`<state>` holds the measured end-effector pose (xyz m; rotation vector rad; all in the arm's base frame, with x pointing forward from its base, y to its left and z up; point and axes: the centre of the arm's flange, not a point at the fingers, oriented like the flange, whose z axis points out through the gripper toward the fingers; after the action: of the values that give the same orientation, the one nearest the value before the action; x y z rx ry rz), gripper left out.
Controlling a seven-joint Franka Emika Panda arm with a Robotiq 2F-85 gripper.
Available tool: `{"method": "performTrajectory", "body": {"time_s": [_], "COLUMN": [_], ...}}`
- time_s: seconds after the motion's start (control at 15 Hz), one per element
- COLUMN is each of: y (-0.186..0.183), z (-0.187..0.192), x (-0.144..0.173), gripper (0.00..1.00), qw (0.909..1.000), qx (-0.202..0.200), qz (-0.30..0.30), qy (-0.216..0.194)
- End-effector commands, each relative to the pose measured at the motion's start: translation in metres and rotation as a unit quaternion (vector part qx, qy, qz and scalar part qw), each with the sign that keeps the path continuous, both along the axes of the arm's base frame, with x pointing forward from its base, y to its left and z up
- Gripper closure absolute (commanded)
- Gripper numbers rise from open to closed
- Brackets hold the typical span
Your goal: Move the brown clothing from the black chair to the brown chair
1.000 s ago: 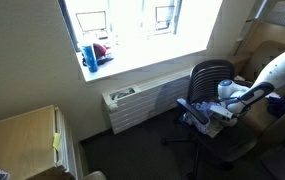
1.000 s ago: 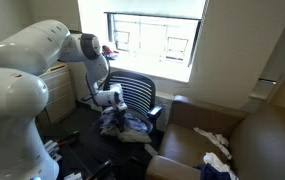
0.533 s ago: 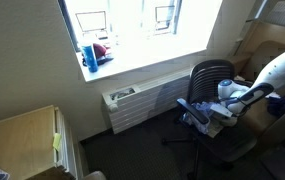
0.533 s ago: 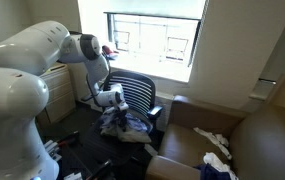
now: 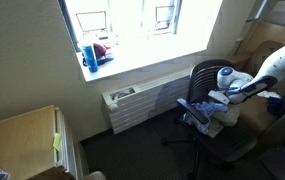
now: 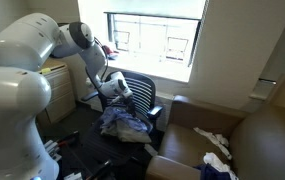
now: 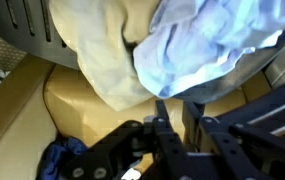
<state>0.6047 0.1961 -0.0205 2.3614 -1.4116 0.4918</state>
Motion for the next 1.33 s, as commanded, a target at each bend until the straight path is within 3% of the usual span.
{"method": "performTrajectory", "body": {"time_s": [0.0,0.2,0.4,0.47,0.67,0.87,1.0,1.07,1.27], "y": [-0.007,-0.021,-0.03,-0.026,-0.031,-0.03,-0.03,-0.028,-0.03], "z": [-0.026,-0.037,-0.046,-0.046,-0.048,-0.07,-0.094,-0.071,-0.094], "x": [-0.014,-0.023,-0.033,-0.037,-0.039,-0.045,-0.052,-0.049,-0.058], "gripper": [0.45,0.25,0.03,0.22,0.0,0.0,0.0,0.0,0.0], "qw": [0.9952,0.9853,0.9688,0.9794,0.9733,0.9715,0.9749,0.9746,0.9751], "qx": [0.048,0.067,0.078,0.062,0.071,0.094,0.098,0.082,0.086], "qz": [0.013,0.009,0.001,0.003,0.001,0.013,0.019,0.012,0.017], "qy": [0.084,0.157,0.235,0.192,0.218,0.217,0.199,0.208,0.204]}}
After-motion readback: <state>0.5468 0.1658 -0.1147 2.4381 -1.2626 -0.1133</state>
